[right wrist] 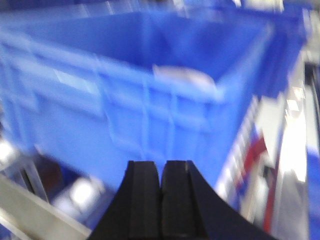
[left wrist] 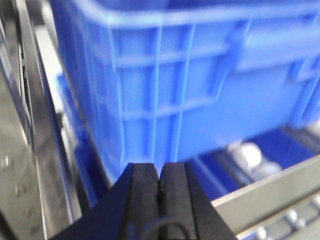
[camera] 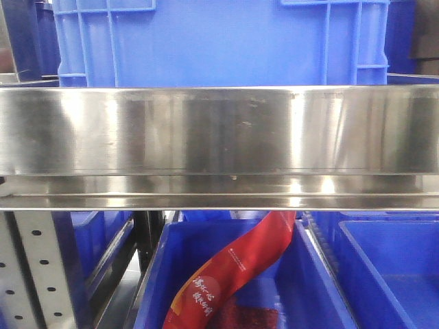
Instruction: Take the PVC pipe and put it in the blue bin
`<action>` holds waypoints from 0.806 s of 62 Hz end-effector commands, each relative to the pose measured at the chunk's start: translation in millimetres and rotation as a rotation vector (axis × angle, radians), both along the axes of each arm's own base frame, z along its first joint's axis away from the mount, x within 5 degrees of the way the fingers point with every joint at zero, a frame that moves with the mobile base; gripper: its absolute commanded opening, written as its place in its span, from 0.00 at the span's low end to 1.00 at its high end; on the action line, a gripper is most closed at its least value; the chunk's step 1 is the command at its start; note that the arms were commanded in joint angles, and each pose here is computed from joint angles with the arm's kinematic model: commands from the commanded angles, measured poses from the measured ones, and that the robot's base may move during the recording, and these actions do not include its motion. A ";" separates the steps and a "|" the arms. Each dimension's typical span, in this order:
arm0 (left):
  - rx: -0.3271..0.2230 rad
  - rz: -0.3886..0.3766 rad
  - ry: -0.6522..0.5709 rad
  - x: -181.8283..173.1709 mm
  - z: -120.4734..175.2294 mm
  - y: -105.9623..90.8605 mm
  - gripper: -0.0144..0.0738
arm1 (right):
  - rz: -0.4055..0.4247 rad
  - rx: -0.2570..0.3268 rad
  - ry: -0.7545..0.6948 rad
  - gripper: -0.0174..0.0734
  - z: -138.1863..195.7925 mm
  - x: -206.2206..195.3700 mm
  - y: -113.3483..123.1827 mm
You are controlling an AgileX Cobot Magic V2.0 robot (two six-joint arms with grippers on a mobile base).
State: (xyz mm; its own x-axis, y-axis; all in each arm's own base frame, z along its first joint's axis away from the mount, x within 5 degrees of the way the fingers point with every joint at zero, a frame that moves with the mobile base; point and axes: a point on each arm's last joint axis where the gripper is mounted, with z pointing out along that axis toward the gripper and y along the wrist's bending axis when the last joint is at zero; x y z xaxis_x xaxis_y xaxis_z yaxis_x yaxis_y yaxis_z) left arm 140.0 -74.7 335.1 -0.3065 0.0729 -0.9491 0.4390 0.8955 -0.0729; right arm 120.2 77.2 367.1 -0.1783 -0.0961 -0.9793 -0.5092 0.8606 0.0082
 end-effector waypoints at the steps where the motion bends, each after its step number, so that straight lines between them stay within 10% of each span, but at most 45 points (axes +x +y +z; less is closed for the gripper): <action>1: -0.035 0.001 -0.041 0.0 4.6 -0.1 0.04 | 0.030 0.064 -0.117 0.01 12.6 -1.3 1.8; 50: -0.055 -0.003 -0.078 0.6 8.3 -0.7 0.04 | 0.059 0.121 -0.202 0.01 21.9 -2.6 4.1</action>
State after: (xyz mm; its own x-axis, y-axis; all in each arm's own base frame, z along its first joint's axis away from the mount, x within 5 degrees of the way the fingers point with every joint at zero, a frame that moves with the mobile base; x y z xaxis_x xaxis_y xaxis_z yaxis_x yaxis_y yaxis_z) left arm 141.2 -75.8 340.7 -0.2523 0.0446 -0.9666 0.4476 0.8910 -0.0757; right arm 119.0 82.5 385.1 -0.0115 0.0087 -0.9999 -0.5587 0.8293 0.0137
